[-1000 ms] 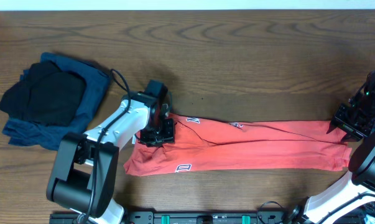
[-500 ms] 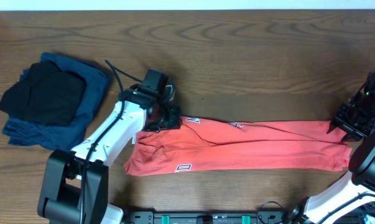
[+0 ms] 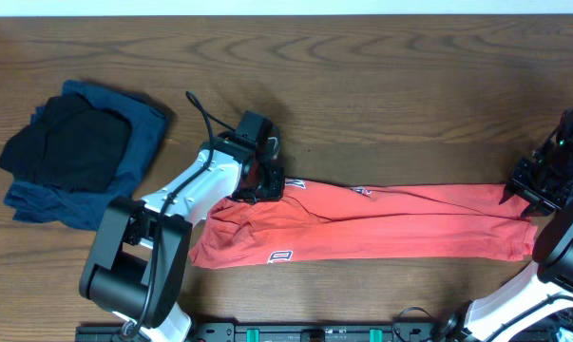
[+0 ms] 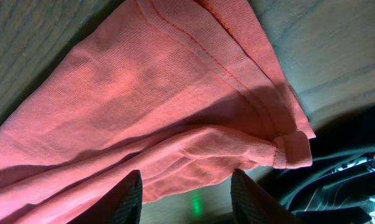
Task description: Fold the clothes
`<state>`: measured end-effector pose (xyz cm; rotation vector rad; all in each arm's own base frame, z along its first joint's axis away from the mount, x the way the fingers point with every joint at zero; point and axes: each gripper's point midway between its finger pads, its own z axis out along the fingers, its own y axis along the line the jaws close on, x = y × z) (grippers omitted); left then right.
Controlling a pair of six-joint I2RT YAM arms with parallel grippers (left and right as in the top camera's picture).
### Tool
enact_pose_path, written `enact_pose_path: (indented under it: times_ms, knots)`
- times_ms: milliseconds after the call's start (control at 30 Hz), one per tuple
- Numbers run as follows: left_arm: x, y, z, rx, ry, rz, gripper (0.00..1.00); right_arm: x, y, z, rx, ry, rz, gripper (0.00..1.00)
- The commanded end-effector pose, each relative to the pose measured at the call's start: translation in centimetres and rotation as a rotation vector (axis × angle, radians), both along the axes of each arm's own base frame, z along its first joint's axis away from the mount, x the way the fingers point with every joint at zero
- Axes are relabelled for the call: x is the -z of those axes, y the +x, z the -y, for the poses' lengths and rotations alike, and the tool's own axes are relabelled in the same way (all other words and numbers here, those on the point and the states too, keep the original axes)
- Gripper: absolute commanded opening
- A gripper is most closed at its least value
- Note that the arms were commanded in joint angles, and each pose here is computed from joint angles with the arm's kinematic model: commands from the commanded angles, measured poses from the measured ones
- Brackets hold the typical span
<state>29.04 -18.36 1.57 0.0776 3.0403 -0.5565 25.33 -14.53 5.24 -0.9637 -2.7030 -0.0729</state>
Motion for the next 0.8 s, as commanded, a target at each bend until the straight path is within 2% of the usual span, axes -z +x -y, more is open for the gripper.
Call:
enact_pose_path:
  times_ms: [0, 300, 500, 767]
  knots:
    - [-0.9, 0.0, 1.3, 0.025, -0.071, -0.005, 0.06, -0.4, 0.2, 0.3, -0.009, -0.001, 0.015, 0.45]
    - [-6.2, -1.5, 3.4, 0.067, -0.238, 0.023, 0.06, -0.3, 0.3, 0.3, -0.009, -0.003, 0.019, 0.45]
    - [-11.3, -4.7, 8.3, 0.234, -0.43, 0.075, 0.06, -0.3, 0.3, 0.3, -0.009, -0.003, 0.018, 0.45]
    - [-12.2, -10.0, 14.5, 0.475, -0.488, 0.114, 0.06, -0.3, 0.3, 0.3, -0.009, -0.002, 0.018, 0.45]
